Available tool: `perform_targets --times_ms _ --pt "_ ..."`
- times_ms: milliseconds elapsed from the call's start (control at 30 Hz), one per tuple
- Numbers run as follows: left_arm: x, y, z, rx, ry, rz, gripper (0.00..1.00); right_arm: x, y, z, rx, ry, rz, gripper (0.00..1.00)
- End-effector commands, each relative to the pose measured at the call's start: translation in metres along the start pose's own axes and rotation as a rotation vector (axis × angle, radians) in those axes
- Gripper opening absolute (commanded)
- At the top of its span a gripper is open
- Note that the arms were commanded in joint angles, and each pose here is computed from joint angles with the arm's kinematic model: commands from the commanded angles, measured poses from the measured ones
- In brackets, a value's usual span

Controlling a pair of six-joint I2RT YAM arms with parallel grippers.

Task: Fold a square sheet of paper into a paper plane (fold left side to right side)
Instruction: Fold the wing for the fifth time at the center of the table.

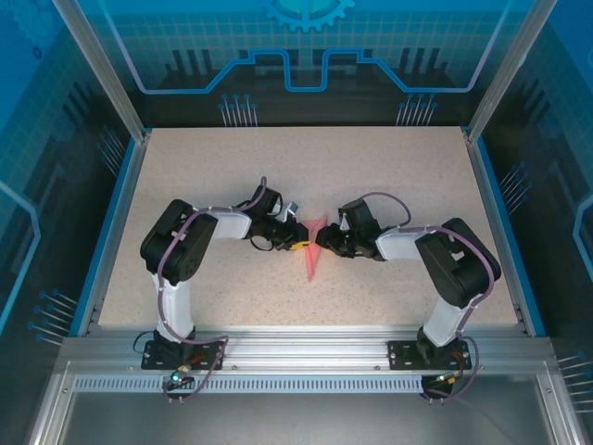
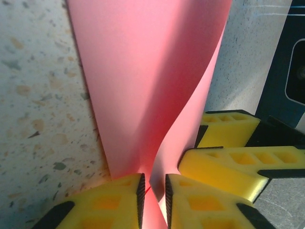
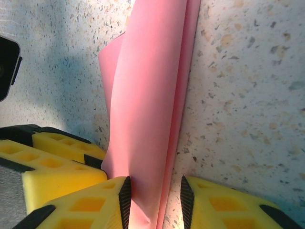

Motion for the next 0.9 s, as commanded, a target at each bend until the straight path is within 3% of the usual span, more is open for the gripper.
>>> perform_targets --times_ms 0,233,500,867 --pt "0.005 -0.005 -0.001 -0.021 0.005 -0.002 0.16 -0.022 -0.021 -0.019 -0.074 0.074 -0.001 0.35" --pt "0.009 -0.005 0.002 0.017 -0.012 -0.030 0.02 -0.022 -0.020 -0.017 -0.078 0.076 0.009 0.36" --pt "0.011 0.001 0.006 0.096 -0.004 -0.092 0.00 -0.011 -0.006 -0.008 -0.016 0.059 0.043 0.38" --pt "0.014 0.007 0.005 0.118 -0.007 -0.115 0.00 0.027 0.015 0.018 0.065 -0.003 0.039 0.51"
Point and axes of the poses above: each hand's point on the last joint's axis, 136 mm out from that joint toward the fingers, its own z axis back along the fingers, its own y axis along the line the jaws close on, x = y × z, the point moved 3 cm from there along z, back along the fingers
